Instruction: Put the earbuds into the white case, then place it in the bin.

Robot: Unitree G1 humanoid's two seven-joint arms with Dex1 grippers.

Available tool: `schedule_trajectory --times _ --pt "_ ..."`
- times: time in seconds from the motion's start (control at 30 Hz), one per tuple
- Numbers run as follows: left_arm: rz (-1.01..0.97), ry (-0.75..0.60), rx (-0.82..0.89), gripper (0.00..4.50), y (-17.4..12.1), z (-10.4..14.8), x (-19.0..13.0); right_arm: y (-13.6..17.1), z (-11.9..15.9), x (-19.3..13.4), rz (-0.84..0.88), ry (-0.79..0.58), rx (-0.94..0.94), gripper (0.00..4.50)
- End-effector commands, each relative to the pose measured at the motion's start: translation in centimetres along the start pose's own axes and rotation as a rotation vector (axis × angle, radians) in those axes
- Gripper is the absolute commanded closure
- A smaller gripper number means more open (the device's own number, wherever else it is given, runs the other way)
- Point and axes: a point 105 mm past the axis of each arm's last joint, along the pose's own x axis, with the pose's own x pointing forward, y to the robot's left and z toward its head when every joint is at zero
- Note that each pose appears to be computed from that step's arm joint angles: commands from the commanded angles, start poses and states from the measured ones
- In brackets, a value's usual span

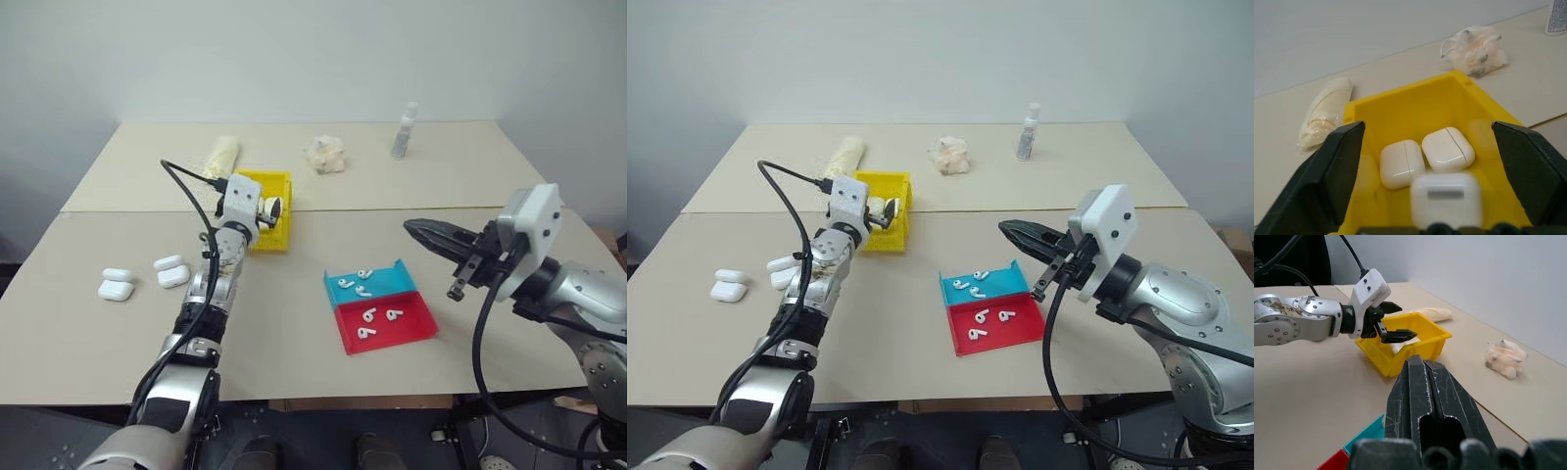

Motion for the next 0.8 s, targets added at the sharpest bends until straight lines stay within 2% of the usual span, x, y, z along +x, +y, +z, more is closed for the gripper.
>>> schedule_trajectory --times 0.03,0.1,0.17,0.3,0.37,0.53,0.63,0.8 --pt "-0.016 -0.104 0.012 0.05 -0.1 2.5 0.0 0.2 0.6 -0.2 -0.007 -0.007 -0.046 4.5" --pt "-0.074 -0.13 0.019 0.05 -0.5 3.0 -0.5 0.2 0.4 -0.2 -0.003 0.005 -0.049 4.5" --pt "-0.216 -0.105 -0.035 0.05 -1.5 3.1 -1.3 0.3 -0.1 -0.3 0.012 0.034 -0.064 4.5" --pt "-0.582 -0.21 -0.096 0.05 -3.3 4.8 -5.6 0.7 -1.7 -1.6 0.106 0.153 -0.134 4.5" --pt "-0.759 -0.197 -0.146 0.05 -3.2 4.9 -7.8 0.7 -2.3 -2.7 0.161 0.21 -0.17 4.5" --pt "-1.038 -0.108 -0.026 0.05 -0.9 3.5 -12.8 -0.4 -3.5 -6.3 0.258 0.35 -0.261 4.5" --pt "-1.101 -0.018 0.004 0.05 0.8 2.4 -14.3 -0.9 -3.7 -8.3 0.305 0.394 -0.298 4.5" --pt "-1.168 0.041 0.055 0.05 3.1 1.8 -17.1 -1.9 -4.1 -11.4 0.327 0.493 -0.349 4.5"
